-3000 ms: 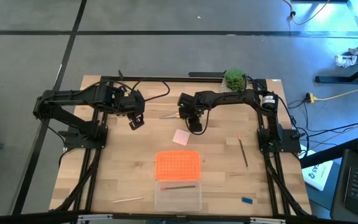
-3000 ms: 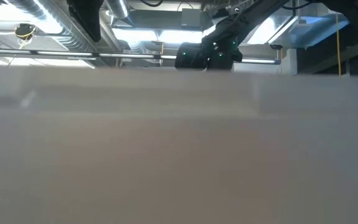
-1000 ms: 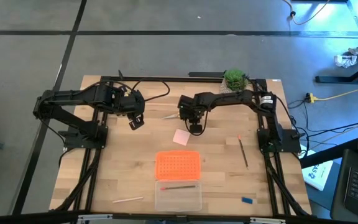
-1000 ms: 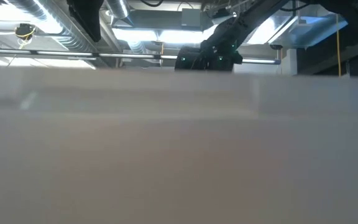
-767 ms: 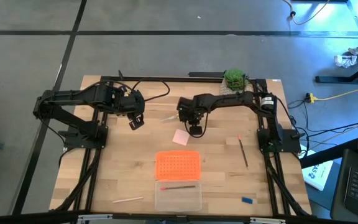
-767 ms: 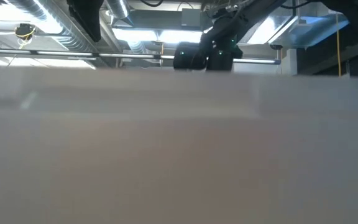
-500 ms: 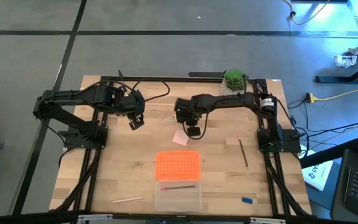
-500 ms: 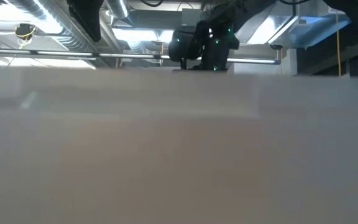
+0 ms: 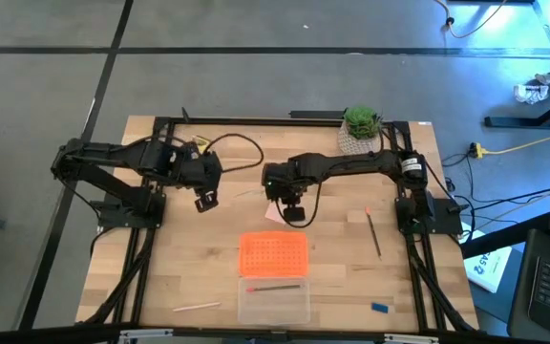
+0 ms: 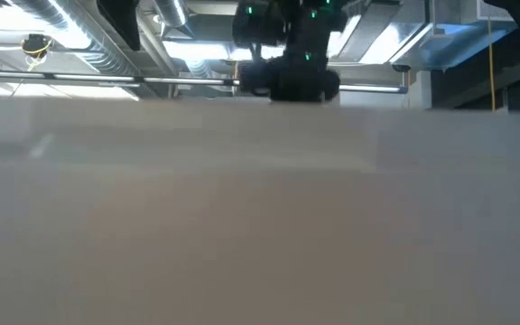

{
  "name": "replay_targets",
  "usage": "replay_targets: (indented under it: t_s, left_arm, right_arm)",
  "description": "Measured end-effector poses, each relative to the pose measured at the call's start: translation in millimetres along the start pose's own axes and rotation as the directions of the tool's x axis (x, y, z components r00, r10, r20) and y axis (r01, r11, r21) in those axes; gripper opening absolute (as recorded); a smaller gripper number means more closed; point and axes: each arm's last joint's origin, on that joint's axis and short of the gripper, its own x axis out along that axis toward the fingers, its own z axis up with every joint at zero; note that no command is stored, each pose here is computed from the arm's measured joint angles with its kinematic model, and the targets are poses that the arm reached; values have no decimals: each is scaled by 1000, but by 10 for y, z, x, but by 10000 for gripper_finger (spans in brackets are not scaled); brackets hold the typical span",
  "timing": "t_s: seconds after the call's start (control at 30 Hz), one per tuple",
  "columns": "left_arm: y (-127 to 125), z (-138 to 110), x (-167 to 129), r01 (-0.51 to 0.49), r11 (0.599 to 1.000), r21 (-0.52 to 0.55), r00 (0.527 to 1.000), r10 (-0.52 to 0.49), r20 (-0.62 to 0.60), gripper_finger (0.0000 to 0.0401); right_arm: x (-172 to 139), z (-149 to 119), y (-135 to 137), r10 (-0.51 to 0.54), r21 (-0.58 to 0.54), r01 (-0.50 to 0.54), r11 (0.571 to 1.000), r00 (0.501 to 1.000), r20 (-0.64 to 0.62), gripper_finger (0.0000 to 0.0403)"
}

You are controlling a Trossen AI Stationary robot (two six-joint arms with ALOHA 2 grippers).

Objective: Pack school essentials
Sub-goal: Put the yellow scissors into the supply box

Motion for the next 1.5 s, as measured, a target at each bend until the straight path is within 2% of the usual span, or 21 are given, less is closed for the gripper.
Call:
replay_targets:
  t_s: [0.4,0.77,0.97,1.27,1.5]
  left_arm:
    - [-302,-240,-236,102,993,63,993,-105,46,104]
    - [-514,-427,-382,151,983,100,984,-160,82,104]
    - [-674,-520,-453,201,966,165,968,-222,118,104]
    - [-959,-732,-331,283,929,237,936,-321,142,104]
    - [-1130,-857,-163,325,904,277,910,-379,169,104]
  right_arm:
    - [-158,123,713,44,21,-44,999,999,21,25]
    - [-193,54,1403,87,101,-87,991,996,8,25]
    - [-229,-12,1802,118,156,-120,980,993,23,25]
    - [-290,-79,2274,179,207,-195,959,979,96,26]
    - [-334,-98,2512,227,221,-258,940,961,159,26]
